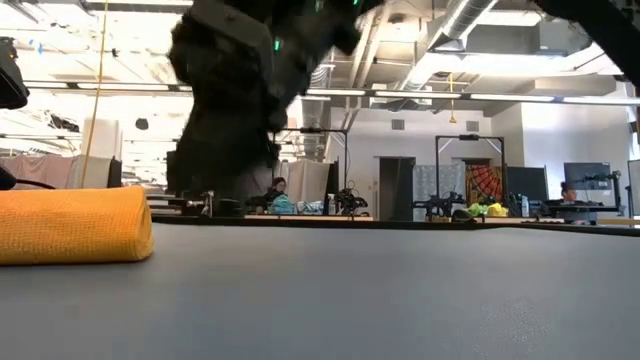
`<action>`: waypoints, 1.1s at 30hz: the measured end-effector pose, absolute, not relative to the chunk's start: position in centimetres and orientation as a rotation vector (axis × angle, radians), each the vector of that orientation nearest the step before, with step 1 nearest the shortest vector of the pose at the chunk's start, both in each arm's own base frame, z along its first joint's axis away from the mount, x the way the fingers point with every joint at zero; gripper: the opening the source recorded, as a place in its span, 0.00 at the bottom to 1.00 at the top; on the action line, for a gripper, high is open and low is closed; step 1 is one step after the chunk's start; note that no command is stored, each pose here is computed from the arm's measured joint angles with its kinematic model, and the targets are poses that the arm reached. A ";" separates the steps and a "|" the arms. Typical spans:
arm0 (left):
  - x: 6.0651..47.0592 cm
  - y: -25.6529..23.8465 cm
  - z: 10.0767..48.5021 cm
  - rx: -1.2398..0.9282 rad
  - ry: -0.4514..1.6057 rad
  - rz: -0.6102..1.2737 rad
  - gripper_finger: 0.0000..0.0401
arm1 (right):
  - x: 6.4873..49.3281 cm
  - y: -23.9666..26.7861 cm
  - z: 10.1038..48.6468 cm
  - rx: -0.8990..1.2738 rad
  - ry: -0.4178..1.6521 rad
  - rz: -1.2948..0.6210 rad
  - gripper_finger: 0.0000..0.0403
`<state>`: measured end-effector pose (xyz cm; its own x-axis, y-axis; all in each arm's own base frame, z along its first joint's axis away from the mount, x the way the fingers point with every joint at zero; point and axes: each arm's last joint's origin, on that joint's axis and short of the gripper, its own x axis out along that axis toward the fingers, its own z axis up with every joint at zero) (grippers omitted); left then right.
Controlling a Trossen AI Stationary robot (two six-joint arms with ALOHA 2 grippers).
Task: Roll towel
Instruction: Roll the orange microfiber towel
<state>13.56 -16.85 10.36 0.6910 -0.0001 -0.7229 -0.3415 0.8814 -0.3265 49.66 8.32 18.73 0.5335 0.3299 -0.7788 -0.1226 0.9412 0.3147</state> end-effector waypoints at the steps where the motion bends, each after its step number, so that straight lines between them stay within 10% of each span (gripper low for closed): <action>1: 13.6 -16.8 10.4 -0.464 0.792 0.199 0.00 | 49.5 8.9 19.3 0.153 0.941 0.266 0.55; 14: 13.5 -16.6 11.2 -0.454 0.799 0.159 0.00 | 49.7 16.8 18.3 -0.447 0.681 0.282 0.55; 27: 13.7 -16.3 11.9 -0.464 0.807 0.127 0.00 | 51.0 15.2 14.3 -0.426 0.735 0.198 0.54; 33: 13.8 -16.3 12.0 -0.446 0.808 0.116 0.00 | 51.2 14.6 13.8 -0.358 0.758 0.182 0.36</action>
